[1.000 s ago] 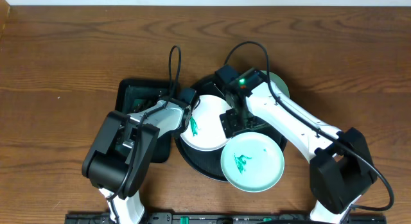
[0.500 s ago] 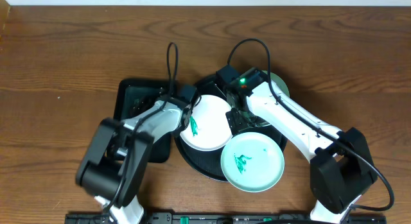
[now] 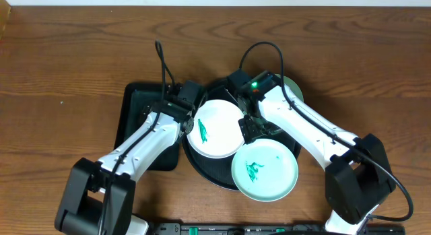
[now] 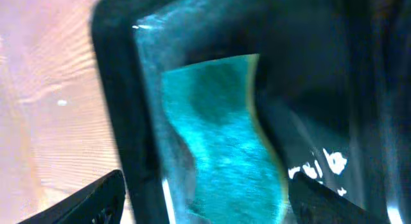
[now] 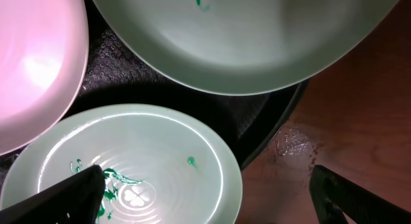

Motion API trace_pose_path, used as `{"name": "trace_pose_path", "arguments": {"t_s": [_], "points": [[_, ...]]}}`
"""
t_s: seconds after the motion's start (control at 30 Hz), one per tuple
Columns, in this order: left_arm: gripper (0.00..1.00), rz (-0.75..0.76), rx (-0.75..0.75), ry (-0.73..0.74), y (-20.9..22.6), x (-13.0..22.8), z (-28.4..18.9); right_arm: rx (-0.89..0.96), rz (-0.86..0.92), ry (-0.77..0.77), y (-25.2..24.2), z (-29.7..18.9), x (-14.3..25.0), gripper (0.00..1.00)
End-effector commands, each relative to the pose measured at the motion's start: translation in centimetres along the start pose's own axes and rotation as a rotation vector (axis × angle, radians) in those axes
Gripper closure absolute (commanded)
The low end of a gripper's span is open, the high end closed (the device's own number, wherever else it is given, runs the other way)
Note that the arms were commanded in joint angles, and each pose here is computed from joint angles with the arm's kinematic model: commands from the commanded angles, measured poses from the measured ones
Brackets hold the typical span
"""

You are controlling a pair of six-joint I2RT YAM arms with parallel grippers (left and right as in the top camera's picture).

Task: Clean dirty plates on tray and stack at the side

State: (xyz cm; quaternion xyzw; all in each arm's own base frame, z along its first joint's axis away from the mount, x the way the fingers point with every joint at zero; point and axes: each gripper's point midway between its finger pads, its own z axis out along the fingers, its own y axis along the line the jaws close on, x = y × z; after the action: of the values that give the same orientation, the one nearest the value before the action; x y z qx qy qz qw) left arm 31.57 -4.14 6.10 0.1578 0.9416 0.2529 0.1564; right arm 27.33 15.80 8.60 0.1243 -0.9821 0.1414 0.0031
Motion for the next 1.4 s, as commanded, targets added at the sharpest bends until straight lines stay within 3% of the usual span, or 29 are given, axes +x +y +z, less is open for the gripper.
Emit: {"name": "trace_pose_path", "arguments": {"t_s": [0.0, 0.27, 0.4, 0.57, 0.6, 0.63, 0.67, 0.73, 0.87, 0.93, 1.03, 1.2, 1.37], "points": [[0.19, -0.138, 0.130, -0.014, -1.8, -0.8, -0.9, 0.017, 0.038, -0.001, -1.1, 0.1, -0.2, 0.01], [0.28, -0.339, 0.252, 0.041, -2.9, -0.4, -0.8, -0.013, 0.032, 0.015, -0.6, 0.1, 0.0, 0.01], [0.42, -0.438, 0.338, 0.085, -3.2, -0.1, -0.7, -0.045, 0.032, 0.026, 0.0, 0.1, 0.2, 0.01], [0.56, -0.474, 0.341, 0.086, -2.2, 0.1, -0.8, -0.047, 0.031, 0.028, 0.0, 0.1, 0.2, 0.01], [0.57, -0.479, 0.341, 0.077, -2.0, 0.0, -1.0, -0.048, 0.031, 0.028, 0.0, 0.1, 0.2, 0.01], [0.49, -0.493, 0.341, 0.066, -1.8, -0.2, -1.3, -0.048, 0.031, 0.027, 0.0, 0.1, 0.2, 0.01], [0.34, -0.507, 0.343, 0.048, -1.4, -0.4, -1.8, -0.048, 0.031, 0.027, 0.0, 0.1, 0.2, 0.01], [0.32, -0.536, 0.326, 0.021, -0.7, -0.7, -2.3, -0.051, 0.033, 0.022, 0.1, 0.1, 0.1, 0.01], [0.44, -0.578, 0.289, 0.014, 0.6, -0.5, -2.3, -0.067, 0.035, 0.023, 0.4, 0.0, 0.0, 0.01], [0.44, -0.672, 0.246, 0.064, 1.6, 0.5, -1.4, -0.074, 0.034, 0.026, 0.5, 0.0, 0.1, 0.01], [0.60, -0.752, 0.229, 0.128, 2.6, 1.7, 0.0, -0.098, 0.034, 0.037, 0.9, 0.0, 0.3, 0.01], [0.58, -0.824, 0.199, 0.174, 4.4, 2.6, 2.1, -0.117, 0.018, 0.045, 1.3, 0.0, 0.4, 0.01], [0.57, -0.787, 0.313, 0.142, 3.3, 1.0, 2.7, -0.118, 0.018, 0.044, 1.3, -0.1, 0.4, 0.01]]}}
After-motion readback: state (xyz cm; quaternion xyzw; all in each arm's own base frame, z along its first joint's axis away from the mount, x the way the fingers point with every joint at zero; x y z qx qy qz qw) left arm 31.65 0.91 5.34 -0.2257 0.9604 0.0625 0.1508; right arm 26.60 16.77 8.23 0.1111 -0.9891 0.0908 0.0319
